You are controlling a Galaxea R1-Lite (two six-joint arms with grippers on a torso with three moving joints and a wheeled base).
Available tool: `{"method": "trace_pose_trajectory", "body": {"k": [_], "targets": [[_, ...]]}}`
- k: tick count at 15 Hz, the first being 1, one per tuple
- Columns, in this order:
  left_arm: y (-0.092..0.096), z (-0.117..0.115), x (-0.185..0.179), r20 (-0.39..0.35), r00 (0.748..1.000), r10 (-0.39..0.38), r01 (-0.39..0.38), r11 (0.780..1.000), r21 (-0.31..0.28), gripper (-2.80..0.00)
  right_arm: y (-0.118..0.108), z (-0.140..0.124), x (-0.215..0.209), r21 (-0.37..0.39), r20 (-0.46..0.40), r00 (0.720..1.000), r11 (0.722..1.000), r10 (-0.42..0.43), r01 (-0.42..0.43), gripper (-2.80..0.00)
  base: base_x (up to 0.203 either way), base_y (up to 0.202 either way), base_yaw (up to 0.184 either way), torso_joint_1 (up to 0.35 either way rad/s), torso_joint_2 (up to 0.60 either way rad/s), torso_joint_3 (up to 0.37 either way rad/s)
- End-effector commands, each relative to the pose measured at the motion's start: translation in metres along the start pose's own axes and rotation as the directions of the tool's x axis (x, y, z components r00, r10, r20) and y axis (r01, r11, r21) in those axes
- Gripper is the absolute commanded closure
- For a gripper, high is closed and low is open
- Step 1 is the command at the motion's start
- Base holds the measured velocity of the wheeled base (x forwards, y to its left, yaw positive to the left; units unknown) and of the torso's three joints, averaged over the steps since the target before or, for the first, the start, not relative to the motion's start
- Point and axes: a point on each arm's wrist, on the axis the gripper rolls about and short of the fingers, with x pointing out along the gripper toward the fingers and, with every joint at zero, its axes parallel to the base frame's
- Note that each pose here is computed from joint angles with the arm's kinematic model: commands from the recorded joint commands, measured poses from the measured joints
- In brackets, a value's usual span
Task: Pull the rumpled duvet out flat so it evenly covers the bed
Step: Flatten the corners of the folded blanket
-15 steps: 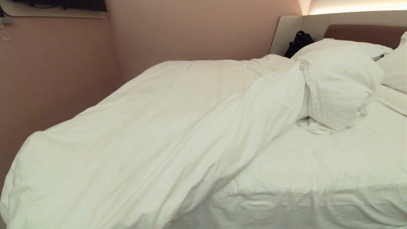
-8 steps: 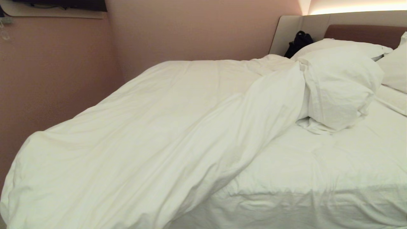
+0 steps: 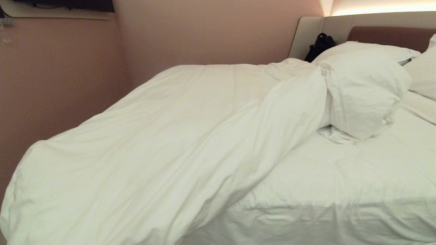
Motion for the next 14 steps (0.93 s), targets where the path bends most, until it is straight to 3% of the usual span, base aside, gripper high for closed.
{"method": "trace_pose_trajectory", "body": {"k": [1, 5, 9, 11, 13, 14], "targets": [[-0.003, -0.001, -0.002, -0.012, 0.999, -0.032, 0.032, 0.999, 0.011, 0.0, 0.0, 0.0, 0.0, 0.0, 0.001, 1.0, 1.0, 0.001, -0.001, 0.0, 0.0, 0.0, 0.0, 0.0, 0.0, 0.0], [-0.016, -0.003, -0.006, -0.027, 0.997, -0.078, 0.08, 0.989, 0.122, 0.0, 0.0, 0.0, 0.0, 0.0, 0.001, 1.0, 1.0, 0.001, -0.001, 0.0, 0.0, 0.0, 0.0, 0.0, 0.0, 0.0], [-0.028, 0.002, -0.007, -0.016, 0.995, -0.096, 0.097, 0.965, 0.243, 0.0, 0.0, 0.0, 0.0, 0.0, 0.001, 1.0, 1.0, 0.001, -0.001, 0.0, 0.0, 0.0, 0.0, 0.0, 0.0, 0.0], [-0.031, 0.0, -0.008, -0.016, 0.995, -0.101, 0.101, 0.944, 0.314, 0.0, 0.0, 0.0, 0.0, 0.0, 0.001, 1.0, 1.0, 0.001, -0.001, 0.0, 0.0, 0.0, 0.0, 0.0, 0.0, 0.0], [-0.038, 0.002, -0.009, -0.001, 0.994, -0.107, 0.098, 0.905, 0.413, 0.0, 0.0, 0.0, 0.0, 0.0, 0.001, 1.0, 1.0, 0.001, -0.001, 0.0, 0.0, 0.0, 0.0, 0.0, 0.0, 0.0], [-0.041, 0.004, -0.009, 0.014, 0.994, -0.109, 0.092, 0.9, 0.426, 0.0, 0.0, 0.0, 0.0, 0.0, 0.001, 1.0, 1.0, 0.001, -0.001, 0.0, 0.0, 0.0, 0.0, 0.0, 0.0, 0.0]]}}
